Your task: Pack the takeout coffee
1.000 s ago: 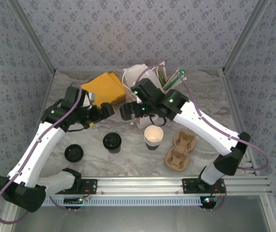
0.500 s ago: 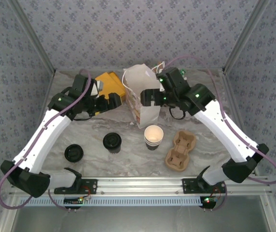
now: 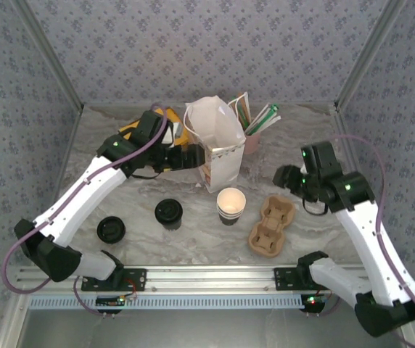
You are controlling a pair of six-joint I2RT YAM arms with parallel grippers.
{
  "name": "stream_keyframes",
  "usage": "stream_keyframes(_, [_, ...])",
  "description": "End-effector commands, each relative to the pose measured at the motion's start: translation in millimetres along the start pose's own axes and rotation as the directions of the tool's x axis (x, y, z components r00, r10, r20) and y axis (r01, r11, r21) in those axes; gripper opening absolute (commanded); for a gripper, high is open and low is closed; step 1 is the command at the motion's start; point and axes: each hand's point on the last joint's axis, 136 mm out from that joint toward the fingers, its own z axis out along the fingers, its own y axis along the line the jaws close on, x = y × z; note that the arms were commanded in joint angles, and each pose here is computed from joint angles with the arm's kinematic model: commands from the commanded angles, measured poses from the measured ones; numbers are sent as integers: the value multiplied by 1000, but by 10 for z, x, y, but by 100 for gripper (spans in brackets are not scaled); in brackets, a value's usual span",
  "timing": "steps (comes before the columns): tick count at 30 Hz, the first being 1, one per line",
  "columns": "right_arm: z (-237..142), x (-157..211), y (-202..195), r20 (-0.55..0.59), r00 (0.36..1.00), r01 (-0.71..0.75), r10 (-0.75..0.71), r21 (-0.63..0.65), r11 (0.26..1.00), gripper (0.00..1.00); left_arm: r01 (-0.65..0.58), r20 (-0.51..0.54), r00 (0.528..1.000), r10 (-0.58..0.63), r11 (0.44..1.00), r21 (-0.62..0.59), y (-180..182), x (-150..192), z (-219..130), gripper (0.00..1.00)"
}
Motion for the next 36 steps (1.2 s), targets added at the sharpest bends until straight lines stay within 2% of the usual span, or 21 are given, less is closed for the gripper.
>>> stream_keyframes(1, [142,533,-400,-144,984,-91,106,103,990,57,-43,16,999,42,999,17,-106,-43,4,100])
stream_keyframes(3, [257,756,-553,-193,971,-115,140,137,984,48,-47,12,999,47,999,20,-122,-23,11,100])
stream_keyframes(4, [314,827,-631,-201,970,-110,140,155,982,47,-49,9,999,49,999,21,-130,-12,10,100])
stream_keyframes(10, [638,1213,-824,-291,942,-111,166,194,975,49,-48,8,999,48,999,23,-136,43,-57,100])
stream_keyframes(19, [995,1427,-810,-387,915,-44,115,188,981,48,-45,2,999,45,999,14,-151,120,-100,100])
stream_keyframes(24, [1068,1384,-811,-391,914,-32,108,197,980,45,-37,12,999,36,999,9,-152,112,-115,100])
stream_keyframes(30, [1142,1068,-783,-335,935,-60,113,165,984,43,-33,9,999,33,999,10,-174,103,-94,100])
stream_keyframes(36, [1264,744,-798,-322,945,-8,60,160,987,44,-32,0,999,32,999,7,-185,105,-72,100])
